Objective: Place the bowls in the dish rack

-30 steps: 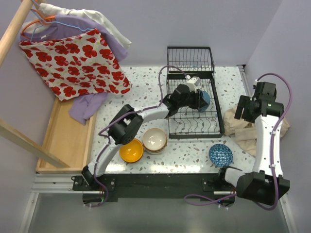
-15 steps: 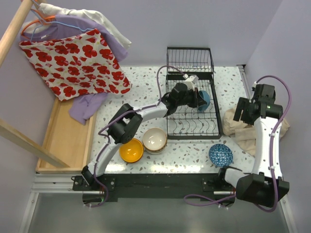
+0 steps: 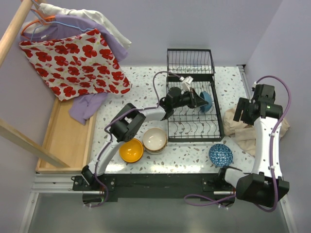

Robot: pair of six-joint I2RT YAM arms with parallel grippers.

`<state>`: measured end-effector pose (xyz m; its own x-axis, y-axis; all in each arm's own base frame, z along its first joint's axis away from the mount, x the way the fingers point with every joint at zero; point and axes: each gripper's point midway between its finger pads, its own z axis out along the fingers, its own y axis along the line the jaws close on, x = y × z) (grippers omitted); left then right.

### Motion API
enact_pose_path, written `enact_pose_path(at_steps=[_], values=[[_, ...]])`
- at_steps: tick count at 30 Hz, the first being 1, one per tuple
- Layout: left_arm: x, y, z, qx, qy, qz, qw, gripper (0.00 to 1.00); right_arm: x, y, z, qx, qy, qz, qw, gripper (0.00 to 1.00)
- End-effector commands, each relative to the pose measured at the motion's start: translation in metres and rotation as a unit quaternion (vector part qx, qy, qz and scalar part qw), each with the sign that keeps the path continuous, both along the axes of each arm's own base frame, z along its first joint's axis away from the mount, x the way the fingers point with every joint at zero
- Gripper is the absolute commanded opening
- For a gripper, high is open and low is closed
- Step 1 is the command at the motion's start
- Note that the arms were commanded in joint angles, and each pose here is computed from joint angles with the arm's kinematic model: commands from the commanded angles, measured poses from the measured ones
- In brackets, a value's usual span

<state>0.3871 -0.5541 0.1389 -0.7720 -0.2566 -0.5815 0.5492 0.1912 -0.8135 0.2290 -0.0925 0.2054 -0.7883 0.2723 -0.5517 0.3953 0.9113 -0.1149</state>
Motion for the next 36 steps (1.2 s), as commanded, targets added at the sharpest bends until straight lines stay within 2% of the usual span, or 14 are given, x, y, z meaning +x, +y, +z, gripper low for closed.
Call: enact_pose_path(at_steps=[1,8,31,36], values=[[-0.032,0.003,0.095,-0.161,-0.085,-0.063,0.981,0.0,-0.001,-0.006,0.001,-0.013,0.001,-0.011,1.0,0.79],[-0.036,0.008,0.082,-0.175,-0.074,-0.075,0.979,0.0,0.002,-0.009,0.001,-0.016,0.004,-0.009,1.0,0.78],[-0.008,-0.012,0.02,-0.115,-0.03,-0.064,0.991,0.0,0.01,-0.014,-0.001,-0.024,0.012,-0.008,1.0,0.78],[-0.011,-0.015,0.009,-0.105,-0.024,-0.081,0.991,0.0,0.011,-0.014,-0.004,-0.023,0.017,-0.007,1.0,0.78]])
